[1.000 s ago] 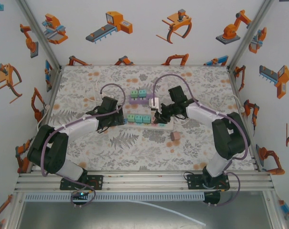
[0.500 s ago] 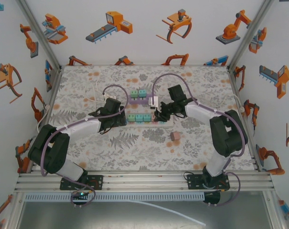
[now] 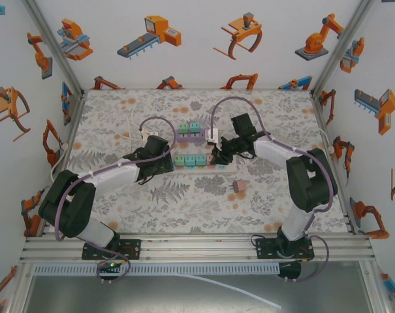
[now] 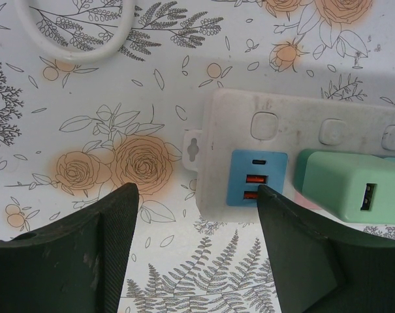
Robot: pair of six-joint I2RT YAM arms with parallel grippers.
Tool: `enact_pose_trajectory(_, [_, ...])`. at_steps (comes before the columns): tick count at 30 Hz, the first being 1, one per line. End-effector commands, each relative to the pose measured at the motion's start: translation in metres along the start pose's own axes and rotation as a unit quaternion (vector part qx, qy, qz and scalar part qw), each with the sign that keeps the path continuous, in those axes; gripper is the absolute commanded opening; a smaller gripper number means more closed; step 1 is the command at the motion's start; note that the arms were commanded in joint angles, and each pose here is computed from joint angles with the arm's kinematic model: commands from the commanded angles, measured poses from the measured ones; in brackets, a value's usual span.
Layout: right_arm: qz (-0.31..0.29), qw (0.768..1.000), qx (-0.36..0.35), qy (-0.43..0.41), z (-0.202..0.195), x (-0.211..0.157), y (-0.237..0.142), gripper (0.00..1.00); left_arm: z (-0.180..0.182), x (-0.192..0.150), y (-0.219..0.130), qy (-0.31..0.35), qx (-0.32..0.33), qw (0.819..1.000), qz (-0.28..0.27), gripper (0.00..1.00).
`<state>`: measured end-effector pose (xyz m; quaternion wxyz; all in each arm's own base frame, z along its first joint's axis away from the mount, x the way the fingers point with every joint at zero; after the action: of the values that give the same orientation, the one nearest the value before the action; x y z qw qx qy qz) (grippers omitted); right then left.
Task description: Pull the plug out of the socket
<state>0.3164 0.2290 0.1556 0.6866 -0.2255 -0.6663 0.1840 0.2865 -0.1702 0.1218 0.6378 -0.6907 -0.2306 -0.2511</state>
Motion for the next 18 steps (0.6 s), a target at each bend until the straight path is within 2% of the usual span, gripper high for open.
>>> enact_pose_trajectory(1, [-0.068,0.996,0.018,-0.053,0.005,0.037,-0.013,0.16,0.023,-0.059,0.013,0.05,0.063,0.989,0.12,0.68])
enact_pose_trajectory(11, [-0.088,0.994,-0.007,-0.064,0.016,0.057,-0.037,0.16,0.013,-0.041,-0.008,0.03,0.011,0.995,0.09,0.68])
enact_pose_trajectory(15, [-0.127,0.991,-0.031,-0.015,0.022,0.07,-0.05,0.15,0.009,-0.026,-0.026,0.021,-0.015,0.998,0.065,0.68])
enact_pose_trajectory(18, [-0.185,0.976,-0.083,0.075,0.023,0.083,-0.067,0.14,0.012,-0.016,-0.04,0.021,-0.014,0.999,0.043,0.71])
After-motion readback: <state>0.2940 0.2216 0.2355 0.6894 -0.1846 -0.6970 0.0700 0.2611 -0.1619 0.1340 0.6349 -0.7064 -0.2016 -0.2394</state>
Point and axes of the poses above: each hand's point on the last joint's axis, 136 mm out from that joint toward the fingers, its own y axis out along the fingers, its own z axis along the line the jaws close on, x = y × z, the point moved 7 cm from there along -y, back along the fingers, and after that the axes turned 6 degrees about y, right-handed, at the moved point
